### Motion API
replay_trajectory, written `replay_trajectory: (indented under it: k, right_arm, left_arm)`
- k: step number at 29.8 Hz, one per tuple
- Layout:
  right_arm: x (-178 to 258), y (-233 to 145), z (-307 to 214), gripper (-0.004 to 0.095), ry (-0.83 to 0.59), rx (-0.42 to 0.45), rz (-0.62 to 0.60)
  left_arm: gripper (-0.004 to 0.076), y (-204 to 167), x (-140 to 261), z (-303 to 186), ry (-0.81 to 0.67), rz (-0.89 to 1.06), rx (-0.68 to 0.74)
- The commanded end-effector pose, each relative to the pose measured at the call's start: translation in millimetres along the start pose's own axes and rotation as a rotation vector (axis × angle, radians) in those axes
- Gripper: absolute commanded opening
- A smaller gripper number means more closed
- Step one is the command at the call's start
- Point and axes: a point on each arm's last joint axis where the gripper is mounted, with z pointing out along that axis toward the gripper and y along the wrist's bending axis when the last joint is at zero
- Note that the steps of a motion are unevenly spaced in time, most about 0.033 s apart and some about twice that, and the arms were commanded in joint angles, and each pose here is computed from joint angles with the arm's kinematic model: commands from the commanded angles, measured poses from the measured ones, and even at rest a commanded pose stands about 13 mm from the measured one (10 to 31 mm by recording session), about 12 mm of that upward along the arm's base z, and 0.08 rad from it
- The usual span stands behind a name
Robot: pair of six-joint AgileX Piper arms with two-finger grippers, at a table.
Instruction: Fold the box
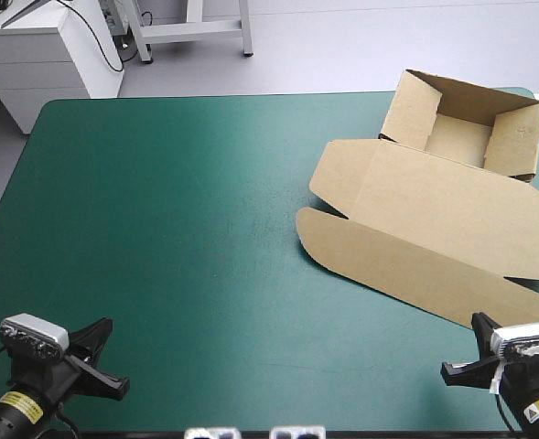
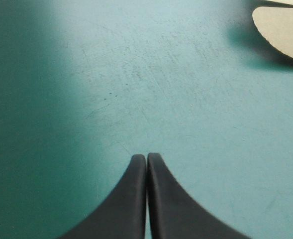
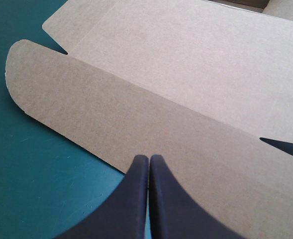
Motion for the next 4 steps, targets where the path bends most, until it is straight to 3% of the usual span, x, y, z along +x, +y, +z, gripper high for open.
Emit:
replay_trajectory:
  k: [1, 4]
  right_arm:
    - [-11.1, -0.5, -2.9, -0.0005, -0.06, 0.007, -0.003]
    - [-9.2, -0.3, -2.8, -0.0005, -0.039, 0.004, 0.001]
  left_arm:
    - [-0.0008, -0.9, -11.8, -8.7, -0.128, -0.007, 0.014]
    - [-0.0008, -1.6, -10.5, -11.1, -0.133, -0.018, 0.023]
